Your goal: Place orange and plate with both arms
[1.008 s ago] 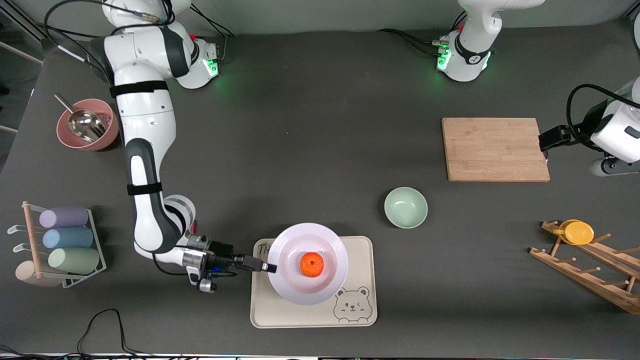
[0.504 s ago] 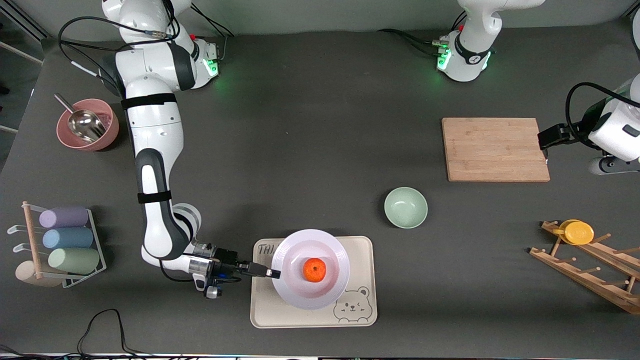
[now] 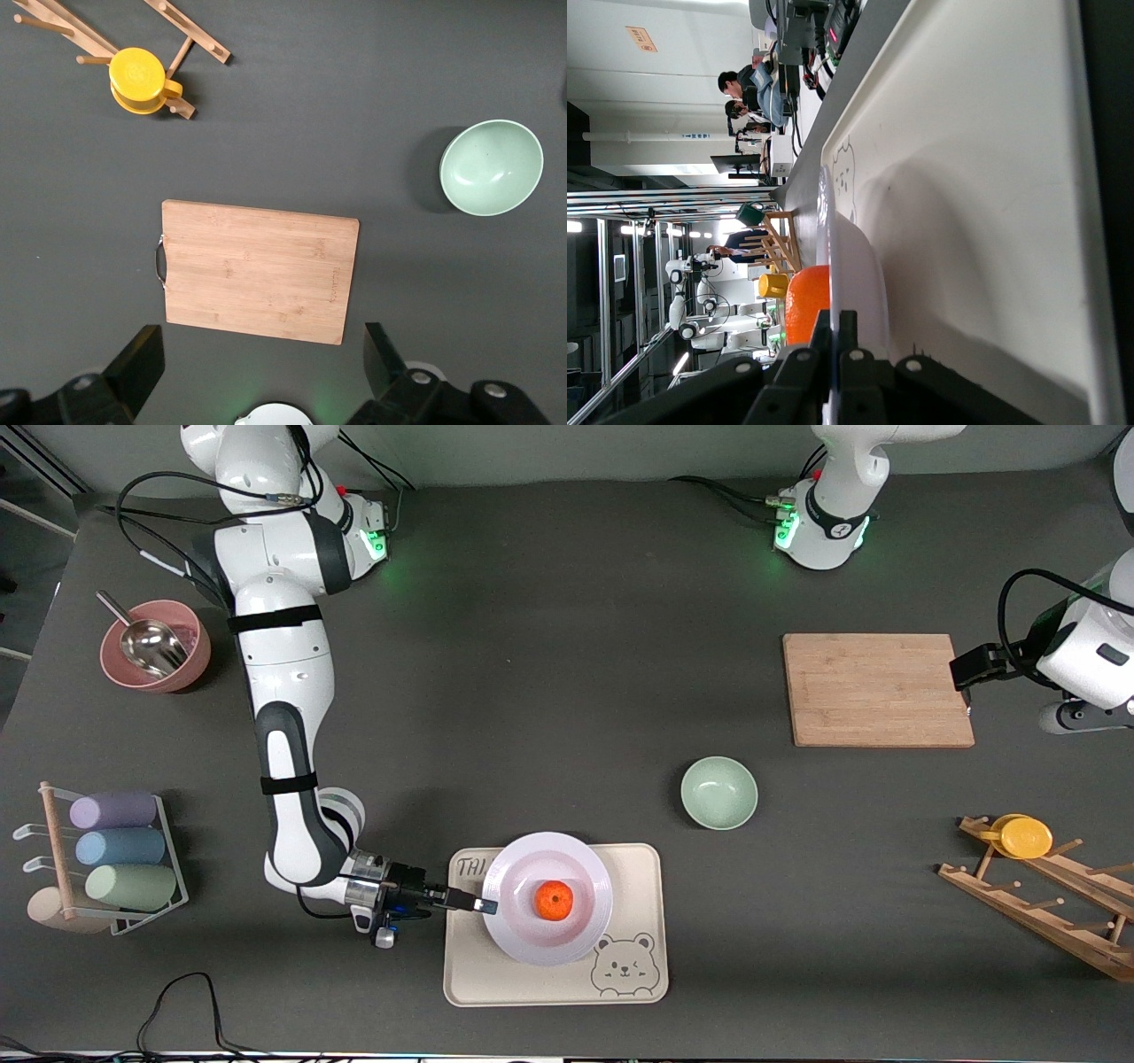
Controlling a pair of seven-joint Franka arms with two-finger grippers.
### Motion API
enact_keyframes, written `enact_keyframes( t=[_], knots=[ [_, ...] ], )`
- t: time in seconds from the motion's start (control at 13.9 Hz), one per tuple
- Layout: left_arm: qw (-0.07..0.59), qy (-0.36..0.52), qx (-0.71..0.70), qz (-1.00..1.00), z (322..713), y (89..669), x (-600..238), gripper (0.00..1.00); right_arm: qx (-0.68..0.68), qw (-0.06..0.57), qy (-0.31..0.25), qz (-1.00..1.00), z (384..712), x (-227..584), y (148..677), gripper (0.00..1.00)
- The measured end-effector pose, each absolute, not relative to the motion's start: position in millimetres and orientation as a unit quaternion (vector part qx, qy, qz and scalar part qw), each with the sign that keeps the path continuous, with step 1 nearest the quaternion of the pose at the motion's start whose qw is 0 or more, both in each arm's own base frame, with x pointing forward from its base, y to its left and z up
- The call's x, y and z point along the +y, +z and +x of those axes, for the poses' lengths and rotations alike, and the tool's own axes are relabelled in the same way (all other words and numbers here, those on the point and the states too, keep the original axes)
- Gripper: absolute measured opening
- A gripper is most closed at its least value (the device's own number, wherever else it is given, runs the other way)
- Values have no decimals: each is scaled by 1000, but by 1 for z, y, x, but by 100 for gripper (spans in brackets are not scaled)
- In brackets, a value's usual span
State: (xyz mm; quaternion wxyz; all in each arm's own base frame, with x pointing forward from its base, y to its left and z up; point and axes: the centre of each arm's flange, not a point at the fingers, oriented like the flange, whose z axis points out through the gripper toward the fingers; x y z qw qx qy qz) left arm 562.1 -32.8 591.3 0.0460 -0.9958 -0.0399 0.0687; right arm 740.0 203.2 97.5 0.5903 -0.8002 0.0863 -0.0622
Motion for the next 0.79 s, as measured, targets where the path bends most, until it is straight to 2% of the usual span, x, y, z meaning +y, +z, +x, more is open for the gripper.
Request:
enact_keyframes(
  t=[0.07, 0.14, 0.5, 0.79],
  knots=[
    [46, 68, -40, -996, 562, 592, -32, 100, 86, 590, -62, -801, 740, 203, 96, 7],
    [46, 69, -40, -996, 562, 592, -32, 100, 86, 590, -62, -801, 740, 203, 96, 15],
    [47, 74, -41, -995, 561, 593, -32, 100, 84, 591, -63, -800, 741, 205, 99, 67],
    [47, 76, -40, -995, 560, 592, -32, 100, 93, 565, -34, -819, 744, 202, 106, 68]
  ],
)
